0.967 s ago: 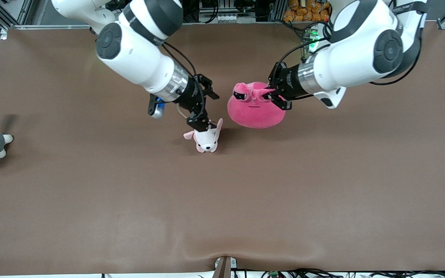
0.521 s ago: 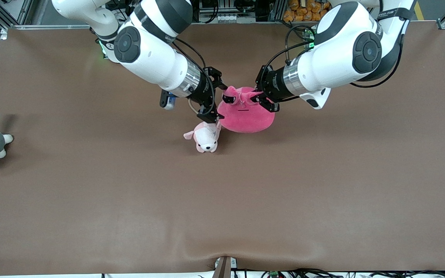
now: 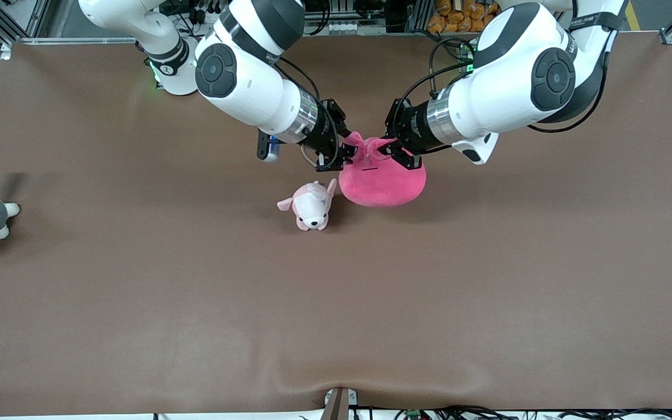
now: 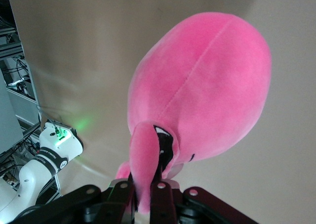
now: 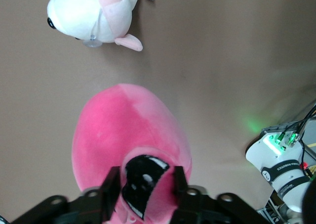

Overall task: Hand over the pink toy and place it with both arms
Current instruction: 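Grasp the pink toy with the right gripper while the left gripper releases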

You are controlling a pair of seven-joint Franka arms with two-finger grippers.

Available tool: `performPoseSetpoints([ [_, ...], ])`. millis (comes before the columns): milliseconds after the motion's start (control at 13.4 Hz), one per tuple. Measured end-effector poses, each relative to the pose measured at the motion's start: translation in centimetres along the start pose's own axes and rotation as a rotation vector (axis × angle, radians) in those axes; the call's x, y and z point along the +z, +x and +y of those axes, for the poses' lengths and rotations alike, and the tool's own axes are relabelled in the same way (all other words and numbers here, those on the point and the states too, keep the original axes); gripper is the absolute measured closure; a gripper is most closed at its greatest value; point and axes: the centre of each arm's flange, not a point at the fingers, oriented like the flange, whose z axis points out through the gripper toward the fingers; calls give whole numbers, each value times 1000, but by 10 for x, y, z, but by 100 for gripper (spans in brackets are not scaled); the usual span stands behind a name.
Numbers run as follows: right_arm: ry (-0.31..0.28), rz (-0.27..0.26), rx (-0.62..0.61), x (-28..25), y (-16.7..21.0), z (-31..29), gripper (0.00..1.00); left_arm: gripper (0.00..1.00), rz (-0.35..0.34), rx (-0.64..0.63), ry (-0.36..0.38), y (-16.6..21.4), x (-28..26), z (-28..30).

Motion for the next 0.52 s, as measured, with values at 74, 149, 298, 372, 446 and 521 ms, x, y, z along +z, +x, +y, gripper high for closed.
performPoseSetpoints([
  [74, 3, 1, 9, -1, 2, -2, 67, 89, 0, 0, 0, 0, 0, 0],
  [149, 6, 0, 16, -3, 3, -4, 78, 89, 0, -1, 0, 0, 0, 0],
  [298, 9, -1, 23, -4, 3, -5, 88, 89, 0, -2, 0, 0, 0, 0],
  [372, 9, -1, 25, -4, 3, -5, 93, 89, 0, -2, 0, 0, 0, 0],
  [446, 11, -2, 27, -5, 3, -6, 93, 89, 0, -2, 0, 0, 0, 0],
  [521, 15, -5, 32, -8, 4, -7, 93, 89, 0, -2, 0, 0, 0, 0],
])
